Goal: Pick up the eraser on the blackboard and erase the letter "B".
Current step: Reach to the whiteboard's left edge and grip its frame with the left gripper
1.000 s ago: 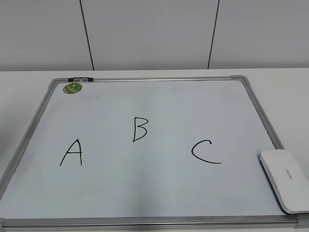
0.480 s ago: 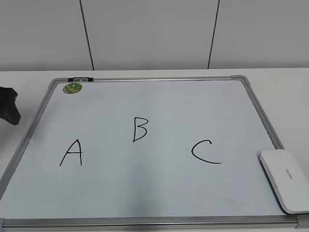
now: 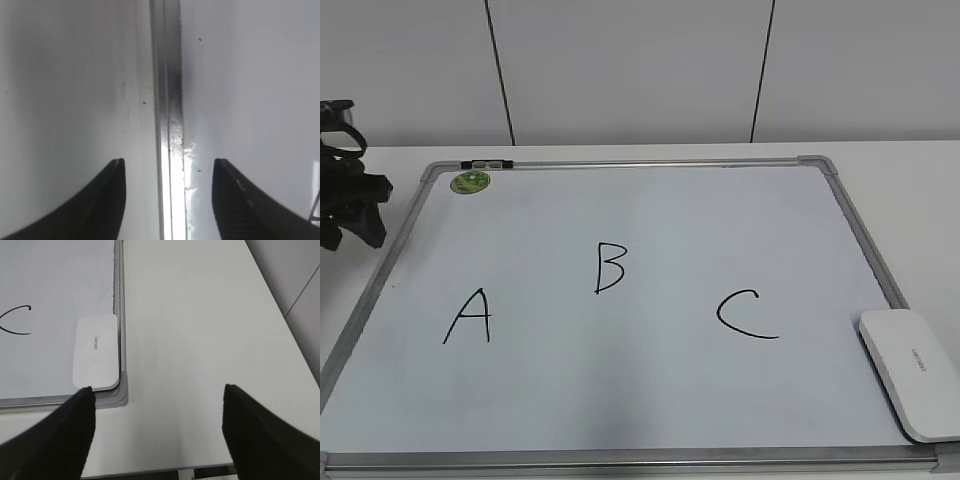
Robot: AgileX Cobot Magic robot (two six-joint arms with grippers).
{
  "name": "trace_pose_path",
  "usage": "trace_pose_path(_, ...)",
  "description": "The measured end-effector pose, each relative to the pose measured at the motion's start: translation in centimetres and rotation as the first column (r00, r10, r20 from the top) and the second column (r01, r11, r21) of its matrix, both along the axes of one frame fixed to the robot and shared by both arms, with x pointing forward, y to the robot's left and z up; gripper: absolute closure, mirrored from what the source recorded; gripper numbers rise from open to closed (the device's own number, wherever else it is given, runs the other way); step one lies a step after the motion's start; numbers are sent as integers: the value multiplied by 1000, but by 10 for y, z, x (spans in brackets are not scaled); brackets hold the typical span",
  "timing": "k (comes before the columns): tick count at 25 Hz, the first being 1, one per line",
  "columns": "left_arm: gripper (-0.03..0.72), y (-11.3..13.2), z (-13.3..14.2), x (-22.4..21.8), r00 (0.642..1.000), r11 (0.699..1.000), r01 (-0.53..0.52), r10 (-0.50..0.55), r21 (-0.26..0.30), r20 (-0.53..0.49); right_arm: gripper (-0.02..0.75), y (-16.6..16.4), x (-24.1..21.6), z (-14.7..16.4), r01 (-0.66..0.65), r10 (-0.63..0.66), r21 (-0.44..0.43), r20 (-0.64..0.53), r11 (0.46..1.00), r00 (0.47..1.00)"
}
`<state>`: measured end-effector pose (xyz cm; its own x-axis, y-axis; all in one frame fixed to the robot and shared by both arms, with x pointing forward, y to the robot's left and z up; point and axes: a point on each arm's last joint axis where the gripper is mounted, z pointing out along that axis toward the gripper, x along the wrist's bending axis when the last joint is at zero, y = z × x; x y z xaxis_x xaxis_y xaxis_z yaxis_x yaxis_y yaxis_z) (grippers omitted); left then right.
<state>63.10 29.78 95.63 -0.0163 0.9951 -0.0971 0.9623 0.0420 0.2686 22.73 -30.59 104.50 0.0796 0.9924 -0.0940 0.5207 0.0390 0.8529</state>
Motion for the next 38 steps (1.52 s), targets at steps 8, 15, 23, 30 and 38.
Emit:
trace_pose_path(8, 355, 1, -24, 16, 998, 1000, 22, -21, 6, -52, 150, 0, 0, 0, 0, 0, 0, 0, 1000, 1000)
trace_pose_path(15, 371, 2, -37, 18, 995, 999, 49, -49, 10, -84, 150, 0, 0, 0, 0, 0, 0, 0, 1000, 1000)
trace_pose_path(23, 383, 12, -47, 20, 994, 998, 50, -53, -33, -93, 150, 0, 0, 0, 0, 0, 0, 0, 1000, 1000)
trace_pose_path(30, 393, 13, -55, 21, 993, 998, 46, -51, -48, -111, 150, 0, 0, 0, 0, 0, 0, 0, 1000, 1000)
trace_pose_path(38, 499, 11, -58, 22, 991, 997, 35, -43, -67, -123, 150, 0, 0, 0, 0, 0, 0, 0, 1000, 1000)
